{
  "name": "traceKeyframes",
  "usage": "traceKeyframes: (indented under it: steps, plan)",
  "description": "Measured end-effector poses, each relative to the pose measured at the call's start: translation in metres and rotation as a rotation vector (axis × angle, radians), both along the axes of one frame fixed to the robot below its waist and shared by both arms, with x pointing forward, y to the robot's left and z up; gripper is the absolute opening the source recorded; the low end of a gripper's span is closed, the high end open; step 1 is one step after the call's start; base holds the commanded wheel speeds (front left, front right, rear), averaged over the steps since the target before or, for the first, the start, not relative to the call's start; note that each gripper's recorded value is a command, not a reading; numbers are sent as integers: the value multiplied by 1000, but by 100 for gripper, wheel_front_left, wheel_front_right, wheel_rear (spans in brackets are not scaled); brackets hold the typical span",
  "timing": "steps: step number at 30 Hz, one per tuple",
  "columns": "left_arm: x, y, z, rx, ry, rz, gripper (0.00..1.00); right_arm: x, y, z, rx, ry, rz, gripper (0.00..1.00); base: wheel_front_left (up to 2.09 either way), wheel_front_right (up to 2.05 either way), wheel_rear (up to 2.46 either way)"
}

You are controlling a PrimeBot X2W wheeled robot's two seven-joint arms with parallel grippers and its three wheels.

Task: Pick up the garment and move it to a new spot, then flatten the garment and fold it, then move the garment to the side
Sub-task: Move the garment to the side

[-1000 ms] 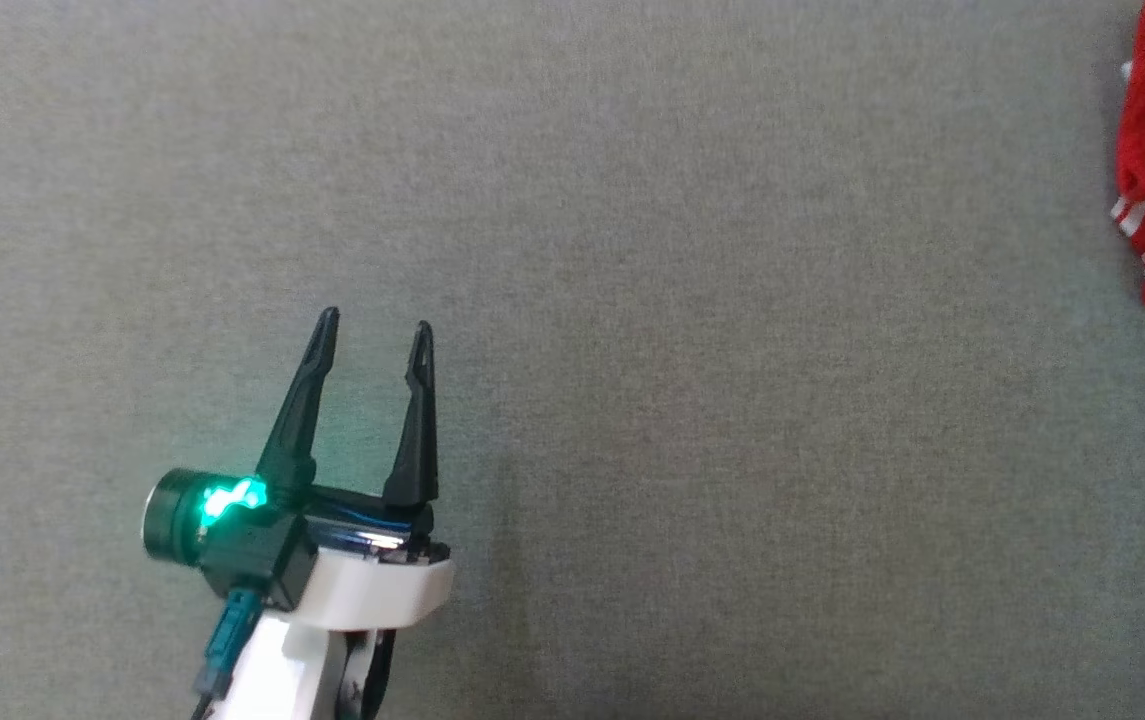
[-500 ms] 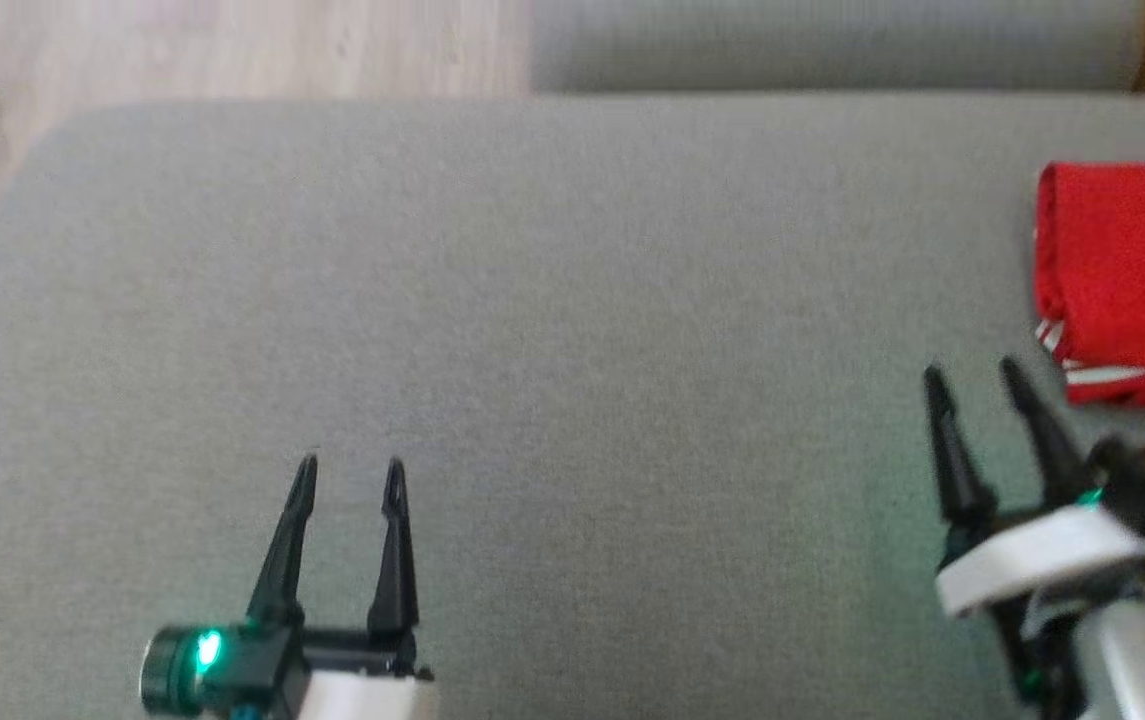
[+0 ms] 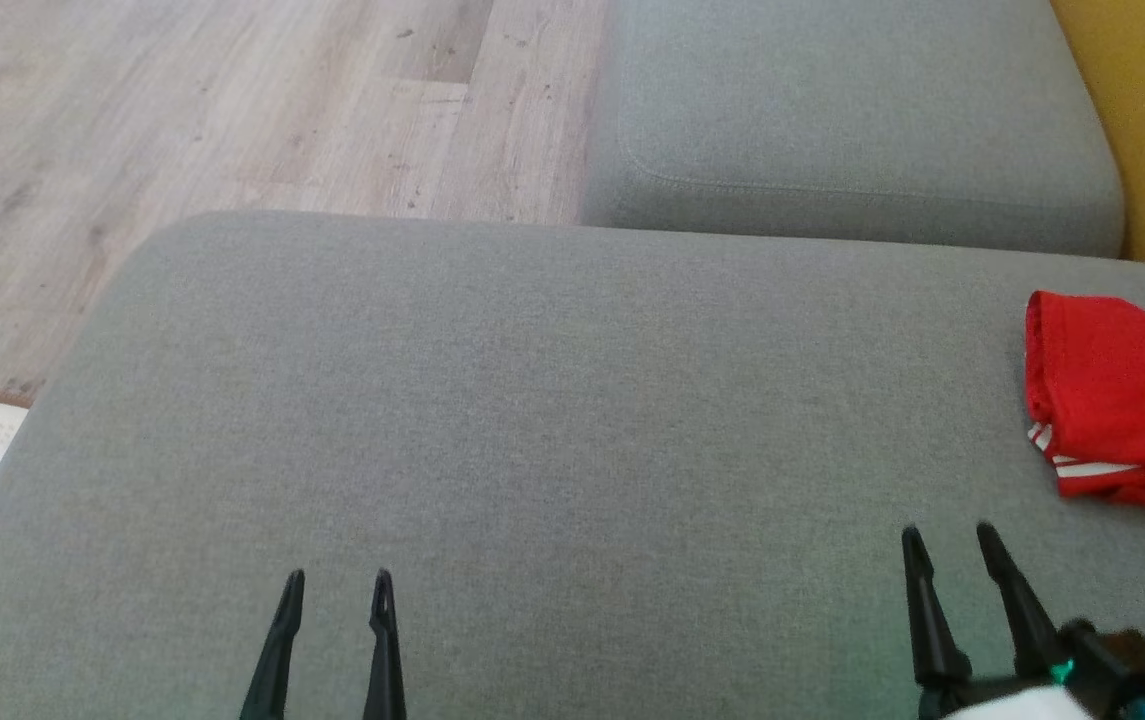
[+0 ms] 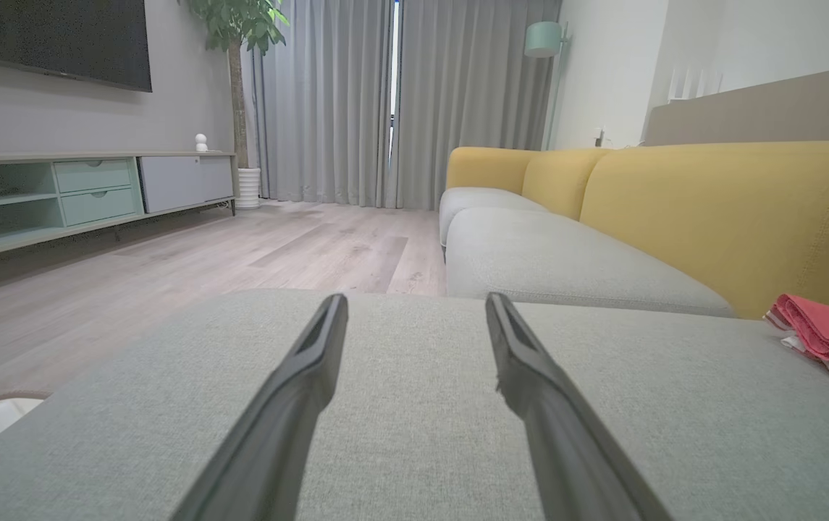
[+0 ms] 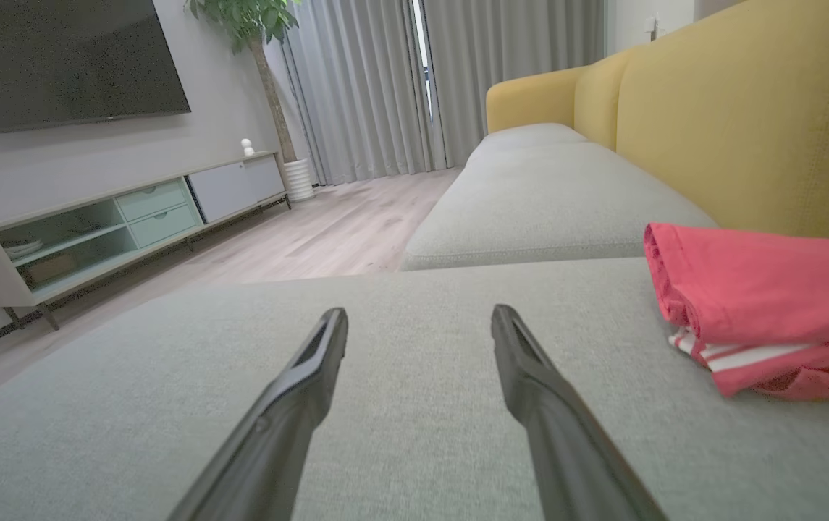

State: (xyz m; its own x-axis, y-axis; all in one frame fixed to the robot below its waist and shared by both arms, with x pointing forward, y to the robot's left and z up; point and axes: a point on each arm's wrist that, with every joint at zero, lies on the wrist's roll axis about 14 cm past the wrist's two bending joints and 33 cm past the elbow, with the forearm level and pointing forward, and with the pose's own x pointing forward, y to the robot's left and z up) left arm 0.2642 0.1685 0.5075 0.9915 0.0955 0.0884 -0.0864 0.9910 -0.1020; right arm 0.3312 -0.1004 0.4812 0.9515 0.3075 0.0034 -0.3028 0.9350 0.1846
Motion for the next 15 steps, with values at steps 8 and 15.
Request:
traceKeyframes:
  steps: [8, 15]
  plan:
    - [-2, -4, -3, 21, 9, -28, 100, -10, -10, -7, -9, 21, -38, 100, 0, 0, 0]
    - [1, -9, -4, 21, 13, -54, 100, -11, -16, -9, -9, 25, -61, 100, 0, 0, 0]
